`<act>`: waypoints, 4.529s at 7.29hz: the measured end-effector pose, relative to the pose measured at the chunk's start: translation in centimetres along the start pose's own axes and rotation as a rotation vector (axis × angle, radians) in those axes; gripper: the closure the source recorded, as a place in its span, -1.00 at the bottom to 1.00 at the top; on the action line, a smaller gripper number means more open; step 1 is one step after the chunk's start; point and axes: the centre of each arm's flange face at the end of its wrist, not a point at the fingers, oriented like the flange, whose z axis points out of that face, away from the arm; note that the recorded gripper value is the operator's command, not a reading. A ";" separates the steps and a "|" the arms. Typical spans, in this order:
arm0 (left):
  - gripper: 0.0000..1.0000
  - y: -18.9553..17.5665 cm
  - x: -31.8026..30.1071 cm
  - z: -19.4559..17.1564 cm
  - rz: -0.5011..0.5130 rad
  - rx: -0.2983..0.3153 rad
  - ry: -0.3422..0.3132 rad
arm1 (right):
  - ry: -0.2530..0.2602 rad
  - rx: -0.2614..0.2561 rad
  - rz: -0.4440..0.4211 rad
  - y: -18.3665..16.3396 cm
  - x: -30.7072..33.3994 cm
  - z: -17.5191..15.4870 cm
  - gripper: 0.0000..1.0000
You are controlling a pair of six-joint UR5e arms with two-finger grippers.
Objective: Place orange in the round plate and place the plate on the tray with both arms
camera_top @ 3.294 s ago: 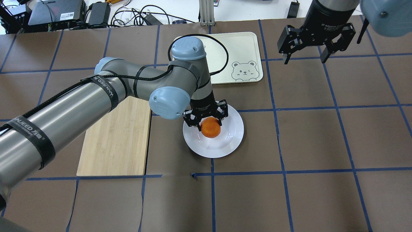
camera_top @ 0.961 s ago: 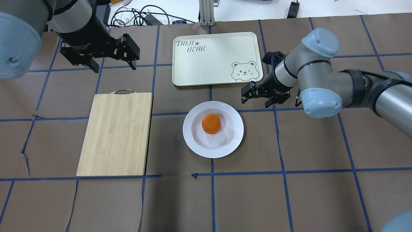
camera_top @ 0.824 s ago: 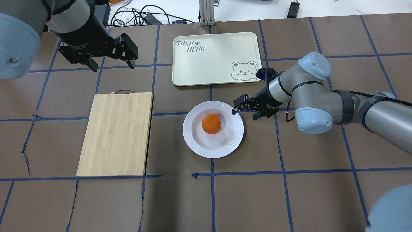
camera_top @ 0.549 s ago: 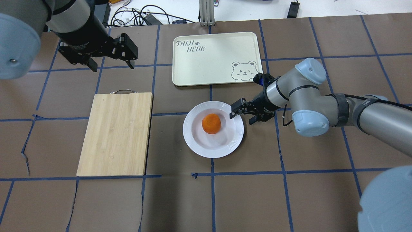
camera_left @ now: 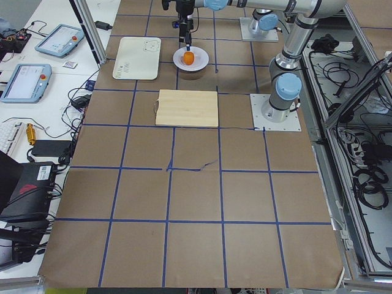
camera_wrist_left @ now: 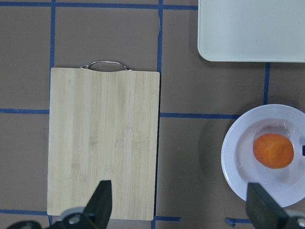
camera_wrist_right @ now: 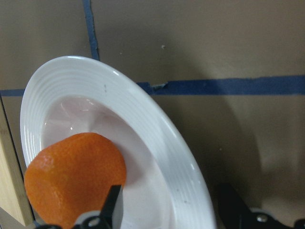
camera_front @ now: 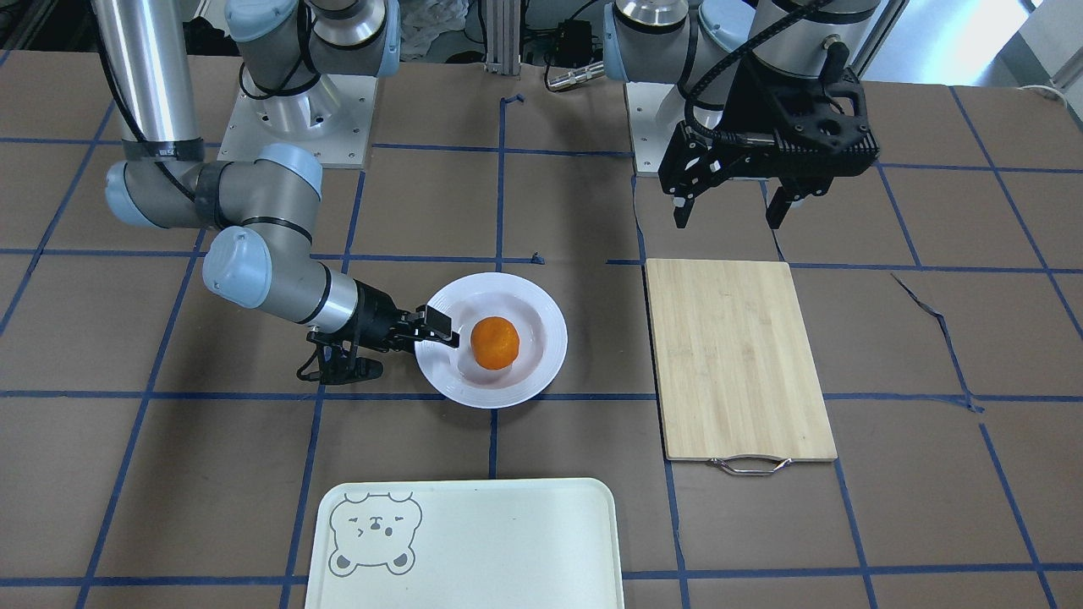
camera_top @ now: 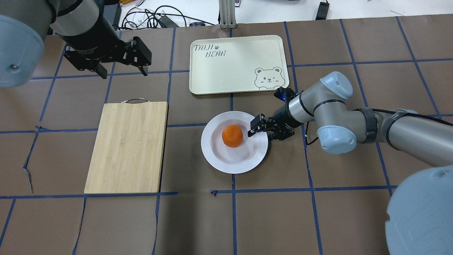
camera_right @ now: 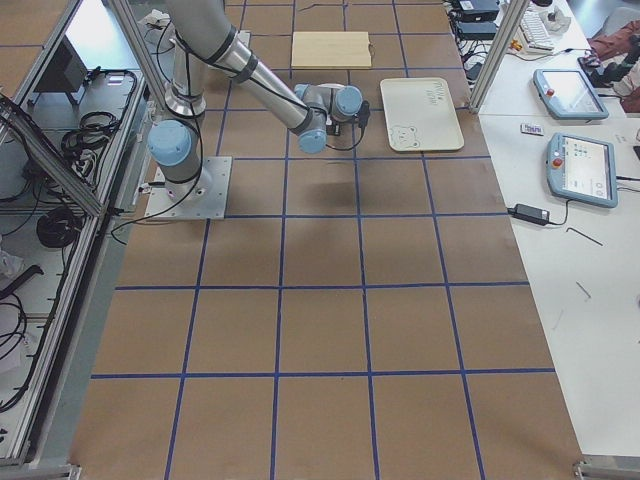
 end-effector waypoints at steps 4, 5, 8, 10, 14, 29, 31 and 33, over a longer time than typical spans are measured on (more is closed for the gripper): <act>-1.00 0.0 0.0 0.0 0.000 0.000 0.000 | -0.001 -0.017 0.010 0.0 0.4 0.7 0.90; -1.00 0.0 0.0 0.0 0.000 0.000 0.000 | 0.001 -0.015 0.008 -0.1 0.4 0.7 1.00; -1.00 0.0 0.0 -0.1 0.001 0.001 0.000 | 0.002 -0.004 -0.001 -0.3 0.1 0.2 1.00; -1.00 0.0 0.0 0.0 0.001 0.000 0.000 | -0.009 0.037 -0.034 -1.1 -0.7 -0.8 1.00; -1.00 0.1 0.0 0.0 0.002 0.000 0.000 | -0.018 0.209 -0.157 -6.6 -3.9 -5.3 1.00; -1.00 0.1 0.0 0.0 0.002 0.000 0.000 | 0.230 0.239 -0.001 -19.1 -9.9 -17.2 -1.00; -1.00 0.1 0.0 0.0 0.002 0.001 0.000 | 0.359 0.178 0.051 -12.8 -13.1 -23.5 -1.00; -1.00 0.1 0.0 0.0 0.002 0.000 0.000 | 0.501 0.125 0.075 -5.7 -15.7 -28.2 -1.00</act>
